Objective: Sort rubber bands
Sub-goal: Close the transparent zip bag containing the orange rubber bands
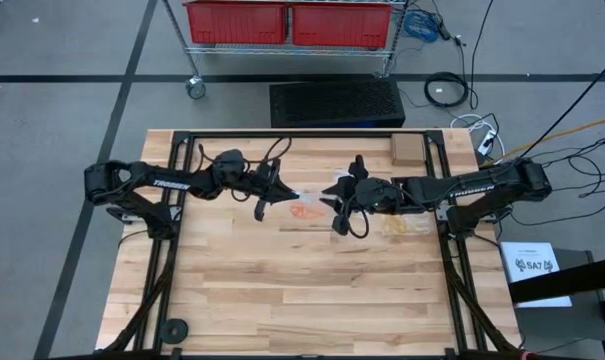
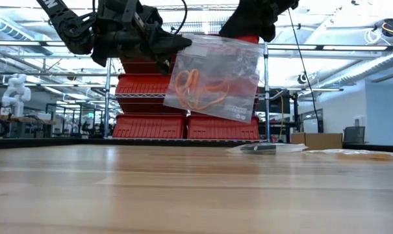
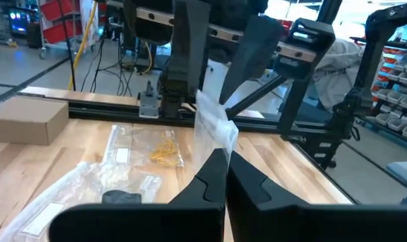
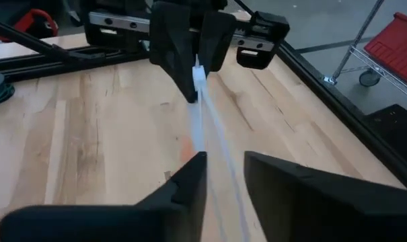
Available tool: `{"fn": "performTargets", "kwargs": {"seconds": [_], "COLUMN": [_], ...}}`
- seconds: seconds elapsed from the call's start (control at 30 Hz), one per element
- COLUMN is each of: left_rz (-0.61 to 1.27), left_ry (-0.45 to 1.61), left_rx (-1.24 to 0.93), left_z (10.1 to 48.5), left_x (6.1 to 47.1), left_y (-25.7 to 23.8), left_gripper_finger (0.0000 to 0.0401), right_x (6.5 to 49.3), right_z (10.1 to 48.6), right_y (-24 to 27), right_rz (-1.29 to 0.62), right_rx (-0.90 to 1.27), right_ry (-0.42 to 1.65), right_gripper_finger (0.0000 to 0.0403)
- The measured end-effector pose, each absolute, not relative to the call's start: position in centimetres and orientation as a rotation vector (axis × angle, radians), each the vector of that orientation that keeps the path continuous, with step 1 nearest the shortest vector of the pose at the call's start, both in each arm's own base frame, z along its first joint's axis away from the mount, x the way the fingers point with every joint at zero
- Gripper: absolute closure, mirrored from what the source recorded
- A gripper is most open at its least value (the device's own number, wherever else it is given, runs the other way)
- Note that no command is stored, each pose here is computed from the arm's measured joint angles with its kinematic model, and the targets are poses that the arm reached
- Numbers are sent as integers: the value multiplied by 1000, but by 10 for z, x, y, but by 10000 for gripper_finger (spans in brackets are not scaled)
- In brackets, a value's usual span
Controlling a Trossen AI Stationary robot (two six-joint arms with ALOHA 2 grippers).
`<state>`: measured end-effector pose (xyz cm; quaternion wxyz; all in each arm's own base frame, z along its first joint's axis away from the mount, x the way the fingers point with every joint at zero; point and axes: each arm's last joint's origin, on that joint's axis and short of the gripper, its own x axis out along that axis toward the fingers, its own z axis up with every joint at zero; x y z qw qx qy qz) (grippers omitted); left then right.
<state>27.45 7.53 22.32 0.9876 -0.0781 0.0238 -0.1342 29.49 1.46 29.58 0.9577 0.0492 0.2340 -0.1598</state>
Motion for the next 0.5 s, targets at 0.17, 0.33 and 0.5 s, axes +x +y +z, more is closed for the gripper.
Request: {"fn": "performTargets", "kwargs": {"seconds": [0.17,0.33,0.5], "left_rz": [-268,-267,-268], "left_ry": [67,92,89], "left_rx": [-162,-154,-135], "left_z": [221,218,218], "left_x": [274,274,274], "left_y": [75,75,75], "left_gripper_finger": [399,400,400], "right_x": [295,289,282], "right_z": [296,303,314], "right_y": [15,14,13], "right_rz": [-323,-317,-280], "right_rx": [96,112,167], "right_ry": [474,455,414], "right_gripper_finger": [272,241,226]}}
